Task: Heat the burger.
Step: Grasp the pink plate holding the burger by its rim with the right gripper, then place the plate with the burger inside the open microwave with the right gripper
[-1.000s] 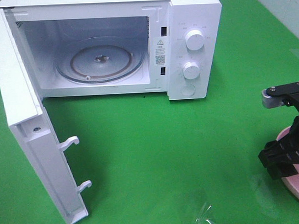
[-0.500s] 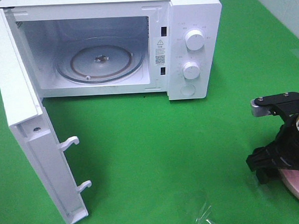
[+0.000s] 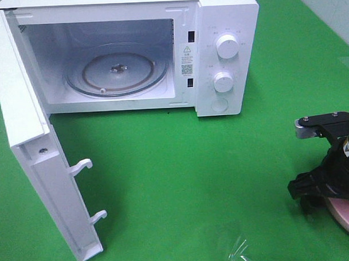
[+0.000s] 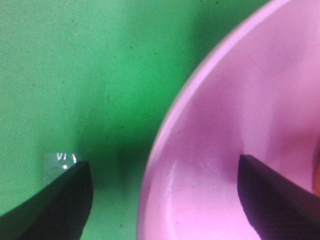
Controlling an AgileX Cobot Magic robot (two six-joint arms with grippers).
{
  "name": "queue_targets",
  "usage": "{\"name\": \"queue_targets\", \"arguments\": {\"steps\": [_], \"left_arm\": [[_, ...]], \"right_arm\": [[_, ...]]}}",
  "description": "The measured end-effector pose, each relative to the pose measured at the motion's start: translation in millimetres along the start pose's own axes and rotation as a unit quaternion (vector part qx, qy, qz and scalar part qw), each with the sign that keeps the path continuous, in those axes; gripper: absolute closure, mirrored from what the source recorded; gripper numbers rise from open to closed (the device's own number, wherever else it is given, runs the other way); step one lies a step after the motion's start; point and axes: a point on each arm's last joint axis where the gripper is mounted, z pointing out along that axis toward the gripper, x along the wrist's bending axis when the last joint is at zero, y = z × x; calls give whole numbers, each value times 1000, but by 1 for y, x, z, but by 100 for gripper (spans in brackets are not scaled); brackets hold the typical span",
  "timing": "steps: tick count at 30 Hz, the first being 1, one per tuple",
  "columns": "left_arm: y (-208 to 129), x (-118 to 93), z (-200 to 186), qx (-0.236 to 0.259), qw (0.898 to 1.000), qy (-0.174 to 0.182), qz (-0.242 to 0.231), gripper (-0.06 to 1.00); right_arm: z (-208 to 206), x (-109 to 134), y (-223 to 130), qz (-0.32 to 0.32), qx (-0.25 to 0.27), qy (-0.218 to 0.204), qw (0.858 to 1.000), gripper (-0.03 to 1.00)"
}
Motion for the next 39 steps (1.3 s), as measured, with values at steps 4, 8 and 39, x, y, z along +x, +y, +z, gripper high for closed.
{"name": "queue_targets", "arguments": {"steps": [4, 8, 39], "left_arm": [[0, 0, 0, 0, 1000, 0, 0, -3], [0, 0, 0, 0, 1000, 0, 0, -3], [0, 0, 0, 0, 1000, 0, 0, -3]], "right_arm": [[3, 0, -1, 3, 7, -1, 1000, 20], [5, 1, -1, 4, 10, -1, 1000, 22], [3, 1, 1, 1, 10, -13, 1000, 84]]}}
